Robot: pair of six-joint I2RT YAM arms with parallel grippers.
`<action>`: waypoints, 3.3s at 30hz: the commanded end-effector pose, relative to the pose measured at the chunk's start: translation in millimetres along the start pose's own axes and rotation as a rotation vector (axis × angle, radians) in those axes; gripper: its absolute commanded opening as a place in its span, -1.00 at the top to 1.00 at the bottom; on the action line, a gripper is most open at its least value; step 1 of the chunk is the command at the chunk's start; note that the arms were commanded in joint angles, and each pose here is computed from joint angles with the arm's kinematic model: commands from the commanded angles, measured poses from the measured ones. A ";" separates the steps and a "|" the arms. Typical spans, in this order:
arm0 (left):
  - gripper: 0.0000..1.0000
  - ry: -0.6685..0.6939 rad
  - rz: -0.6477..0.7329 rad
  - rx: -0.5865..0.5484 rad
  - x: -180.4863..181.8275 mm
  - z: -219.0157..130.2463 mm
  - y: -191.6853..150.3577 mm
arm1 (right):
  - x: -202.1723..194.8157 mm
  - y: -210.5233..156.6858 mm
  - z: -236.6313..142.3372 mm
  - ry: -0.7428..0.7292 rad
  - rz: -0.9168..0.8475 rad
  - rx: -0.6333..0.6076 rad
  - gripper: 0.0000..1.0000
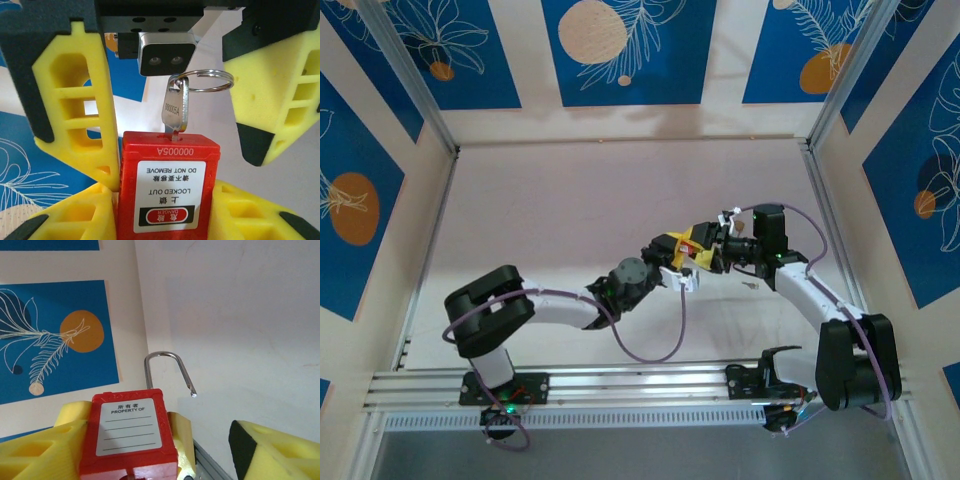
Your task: Unlock with the key
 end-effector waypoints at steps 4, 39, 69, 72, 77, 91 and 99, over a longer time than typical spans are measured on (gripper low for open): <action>0.46 -0.049 -0.077 0.139 14.9 -9.7 -37.2 | 34.0 18.3 -34.0 0.039 -0.099 -0.090 -0.53; 0.52 -0.663 -0.445 0.548 -7.0 -15.7 -172.8 | 12.8 6.4 -28.3 0.024 -0.082 -0.047 -0.52; 0.00 -0.610 -0.374 0.842 -10.2 3.7 -267.6 | 6.2 1.3 -23.4 0.004 -0.054 -0.012 -0.52; -0.09 -0.615 -0.378 0.845 -13.0 3.8 -268.6 | 5.2 1.2 -23.5 0.000 -0.053 -0.014 -0.52; -0.20 -0.594 -0.385 0.860 -12.2 4.7 -270.1 | 4.6 1.2 -25.3 -0.011 -0.054 -0.031 -0.52; -1.00 -0.324 -0.503 0.795 66.0 -2.8 -235.7 | 17.1 6.8 -39.9 -0.094 -0.060 -0.115 -0.52; -1.00 0.047 -0.755 0.718 133.2 -32.1 -205.2 | 21.9 13.2 -45.9 -0.200 -0.006 -0.205 -0.52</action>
Point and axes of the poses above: each hand's point on the last joint's axis, 136 mm out from that joint toward the fingers, its own z axis out along the fingers, its own x axis along the line the jaws close on, y = z × x, the point moved 9 cm from there along -z, back along the fingers, and after that the axes turned 4 degrees about -z, right-handed, at the moved point
